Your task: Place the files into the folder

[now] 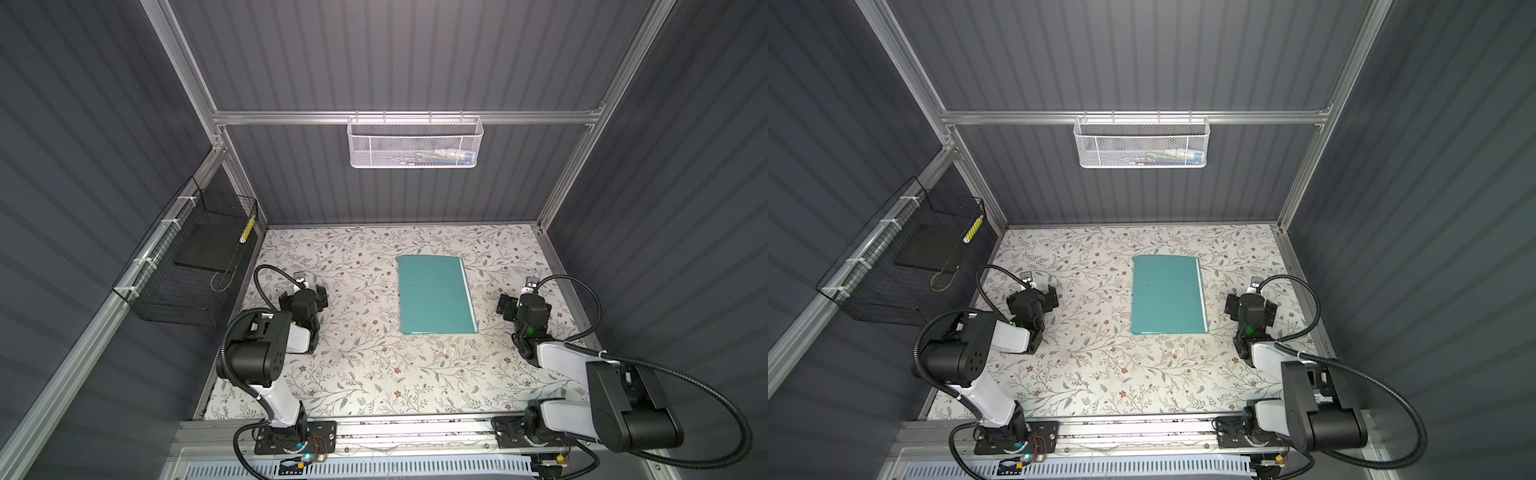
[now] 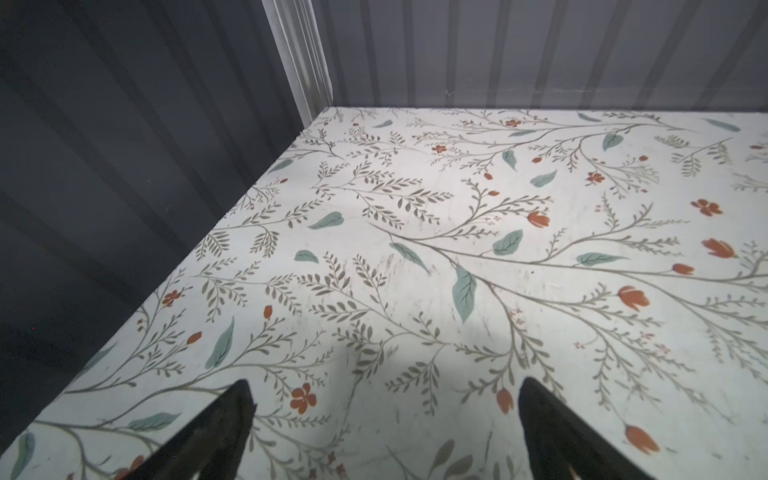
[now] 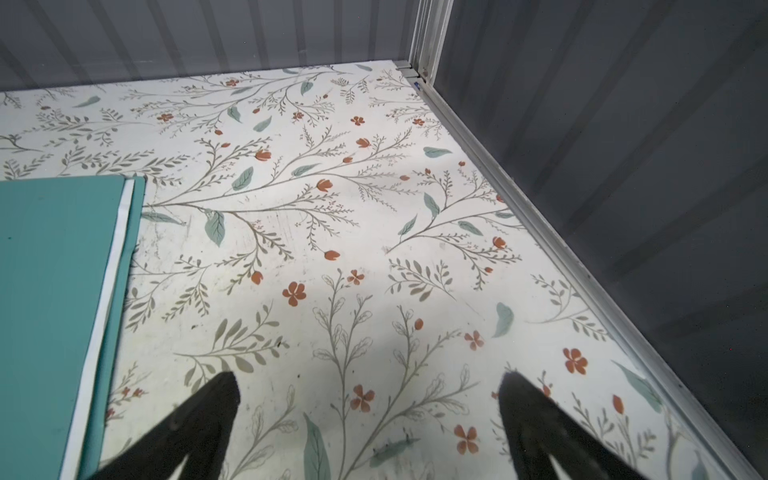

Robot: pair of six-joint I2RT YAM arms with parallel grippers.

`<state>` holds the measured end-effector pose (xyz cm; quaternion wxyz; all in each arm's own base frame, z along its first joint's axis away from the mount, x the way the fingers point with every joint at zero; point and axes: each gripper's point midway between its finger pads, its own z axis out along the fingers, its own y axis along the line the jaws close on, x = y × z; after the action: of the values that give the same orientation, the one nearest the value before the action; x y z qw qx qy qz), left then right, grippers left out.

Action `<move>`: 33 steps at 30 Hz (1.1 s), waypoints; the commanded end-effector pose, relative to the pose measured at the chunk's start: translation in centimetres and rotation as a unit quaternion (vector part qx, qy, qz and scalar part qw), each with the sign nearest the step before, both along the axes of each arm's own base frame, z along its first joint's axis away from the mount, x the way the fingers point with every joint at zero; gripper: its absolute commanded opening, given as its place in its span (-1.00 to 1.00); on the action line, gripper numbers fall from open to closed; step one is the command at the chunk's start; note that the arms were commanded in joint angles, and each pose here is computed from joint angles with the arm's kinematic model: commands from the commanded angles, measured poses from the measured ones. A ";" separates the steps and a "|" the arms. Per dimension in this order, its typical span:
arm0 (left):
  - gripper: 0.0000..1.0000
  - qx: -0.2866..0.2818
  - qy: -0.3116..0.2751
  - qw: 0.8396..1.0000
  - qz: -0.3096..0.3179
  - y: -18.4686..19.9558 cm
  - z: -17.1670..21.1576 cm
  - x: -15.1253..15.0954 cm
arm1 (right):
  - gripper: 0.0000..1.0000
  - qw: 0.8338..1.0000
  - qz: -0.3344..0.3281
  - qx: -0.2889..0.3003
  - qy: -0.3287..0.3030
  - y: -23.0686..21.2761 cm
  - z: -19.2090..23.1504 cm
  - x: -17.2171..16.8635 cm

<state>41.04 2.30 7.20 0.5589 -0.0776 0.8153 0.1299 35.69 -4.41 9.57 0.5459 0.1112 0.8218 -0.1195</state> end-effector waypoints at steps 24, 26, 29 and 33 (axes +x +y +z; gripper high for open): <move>0.99 -0.010 0.005 1.000 -0.002 -0.1 -0.3 -0.1 | 0.98 0.993 0.073 0.019 -0.093 1.3 2.7 2.5; 0.99 -0.010 0.005 1.000 -0.002 -0.1 -0.3 -0.1 | 0.98 0.993 0.076 0.020 -0.091 1.3 2.6 2.6; 0.99 -0.010 0.005 1.000 -0.002 -0.1 -0.3 -0.1 | 0.98 0.992 0.093 0.042 -0.075 1.3 2.2 3.1; 0.99 -0.010 0.006 1.000 -0.002 -0.1 -0.3 -0.1 | 0.98 0.992 0.092 0.042 -0.078 1.2 2.3 3.1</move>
<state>40.81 2.22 6.56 0.5479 -0.0760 0.8233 0.1275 38.24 -3.50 11.49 0.6090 0.0702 0.7891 -0.0383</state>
